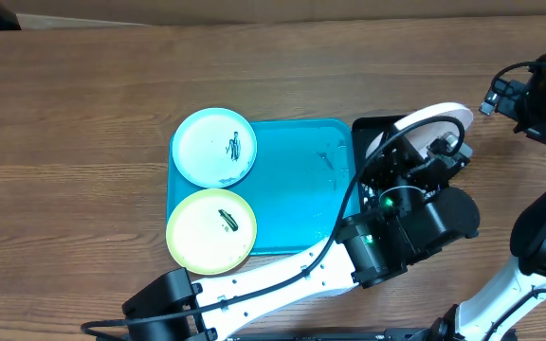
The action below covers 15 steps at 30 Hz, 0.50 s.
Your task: Clean dirty plates on tray and stack at the side
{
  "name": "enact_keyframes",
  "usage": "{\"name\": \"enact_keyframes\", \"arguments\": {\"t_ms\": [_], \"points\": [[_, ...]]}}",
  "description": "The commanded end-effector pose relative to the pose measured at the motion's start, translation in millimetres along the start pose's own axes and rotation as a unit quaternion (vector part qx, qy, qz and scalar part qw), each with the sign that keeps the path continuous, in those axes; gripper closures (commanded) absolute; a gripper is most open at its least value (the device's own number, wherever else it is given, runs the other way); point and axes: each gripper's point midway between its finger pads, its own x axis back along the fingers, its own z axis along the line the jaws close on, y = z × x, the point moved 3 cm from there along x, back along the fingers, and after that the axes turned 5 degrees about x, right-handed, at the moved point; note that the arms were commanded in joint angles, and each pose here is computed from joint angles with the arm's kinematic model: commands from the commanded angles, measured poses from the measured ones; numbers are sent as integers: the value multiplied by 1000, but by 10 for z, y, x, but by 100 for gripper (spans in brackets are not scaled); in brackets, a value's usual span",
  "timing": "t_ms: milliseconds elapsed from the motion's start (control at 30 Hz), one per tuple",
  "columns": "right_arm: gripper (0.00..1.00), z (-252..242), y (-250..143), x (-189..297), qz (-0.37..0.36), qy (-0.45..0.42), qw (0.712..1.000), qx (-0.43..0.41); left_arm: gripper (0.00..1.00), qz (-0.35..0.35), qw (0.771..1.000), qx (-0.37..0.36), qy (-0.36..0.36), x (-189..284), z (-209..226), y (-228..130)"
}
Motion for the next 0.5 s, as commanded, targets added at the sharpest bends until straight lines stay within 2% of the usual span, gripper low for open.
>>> {"name": "enact_keyframes", "arguments": {"t_ms": [0,467], "points": [[0,6,28,74,-13,-2,1000,0,96,-3,999,-45,22,-7,59,85],[0,6,28,74,-13,-2,1000,0,96,-20,999,-35,-19,27,-76,130]]}}
